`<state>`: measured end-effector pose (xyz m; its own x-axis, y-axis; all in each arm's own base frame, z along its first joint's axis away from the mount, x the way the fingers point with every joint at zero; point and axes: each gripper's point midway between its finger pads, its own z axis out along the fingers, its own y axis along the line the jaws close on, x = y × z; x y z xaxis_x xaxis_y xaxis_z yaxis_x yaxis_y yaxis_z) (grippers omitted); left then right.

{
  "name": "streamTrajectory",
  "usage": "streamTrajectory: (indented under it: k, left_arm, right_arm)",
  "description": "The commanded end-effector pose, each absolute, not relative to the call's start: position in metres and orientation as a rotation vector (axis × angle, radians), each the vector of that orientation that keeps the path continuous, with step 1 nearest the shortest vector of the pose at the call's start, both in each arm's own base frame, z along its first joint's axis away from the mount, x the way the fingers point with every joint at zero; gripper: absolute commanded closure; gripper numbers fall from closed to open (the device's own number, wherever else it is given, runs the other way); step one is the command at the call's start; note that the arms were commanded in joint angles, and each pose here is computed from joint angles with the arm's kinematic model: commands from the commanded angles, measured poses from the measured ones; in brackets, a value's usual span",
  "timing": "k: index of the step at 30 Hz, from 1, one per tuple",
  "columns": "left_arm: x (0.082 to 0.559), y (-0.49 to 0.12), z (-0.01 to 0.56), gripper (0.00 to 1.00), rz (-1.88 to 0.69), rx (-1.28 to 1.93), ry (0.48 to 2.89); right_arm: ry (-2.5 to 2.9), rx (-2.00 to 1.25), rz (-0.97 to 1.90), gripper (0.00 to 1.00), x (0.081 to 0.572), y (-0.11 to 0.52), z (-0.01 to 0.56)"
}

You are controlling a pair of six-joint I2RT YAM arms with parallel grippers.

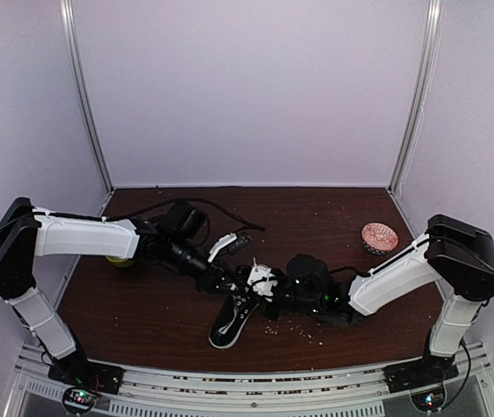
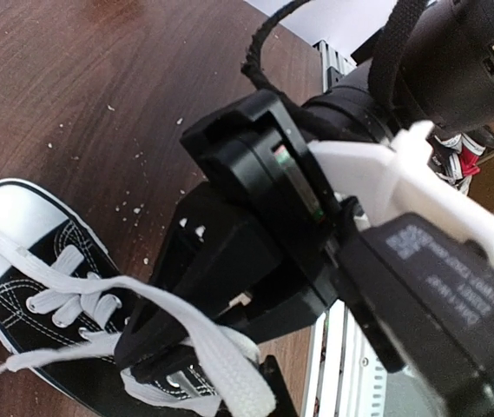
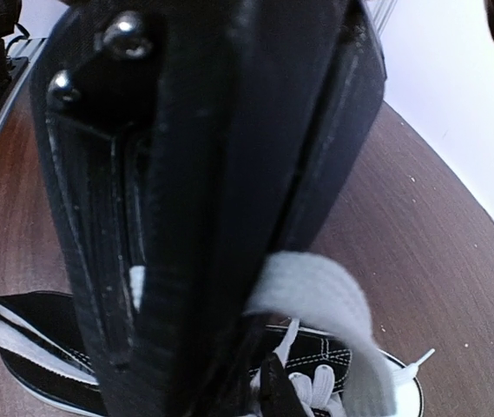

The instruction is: Tie the shoes

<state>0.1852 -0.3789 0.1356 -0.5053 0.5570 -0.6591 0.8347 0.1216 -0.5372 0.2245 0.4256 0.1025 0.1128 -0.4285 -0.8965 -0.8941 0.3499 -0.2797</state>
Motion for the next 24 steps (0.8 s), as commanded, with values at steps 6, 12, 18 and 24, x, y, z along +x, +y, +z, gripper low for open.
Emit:
streamTrajectory:
  k: [6,12,18,24]
  left_arm:
    - [0.211,-0.39,0.141,1.0,-1.261,1.26,2.057]
    - [0.219,-0.399,0.142,1.0,-1.218,1.21,2.015]
    - [0.214,-0.412,0.138,1.0,-1.19,1.221,1.994]
    - [0.211,-0.418,0.118,1.0,-1.127,1.211,2.025]
  right_arm:
    - [1.68,-1.19,0.429,1.0,0.224,0.385,0.106]
    - [1.902,-1.178,0.395,1.0,0.209,0.347,0.117]
    - [2.149,-1.206,0.369,1.0,0.185,0.315,0.124]
    - [2.298,-1.252,0.594,1.0,0.147,0.318,0.126]
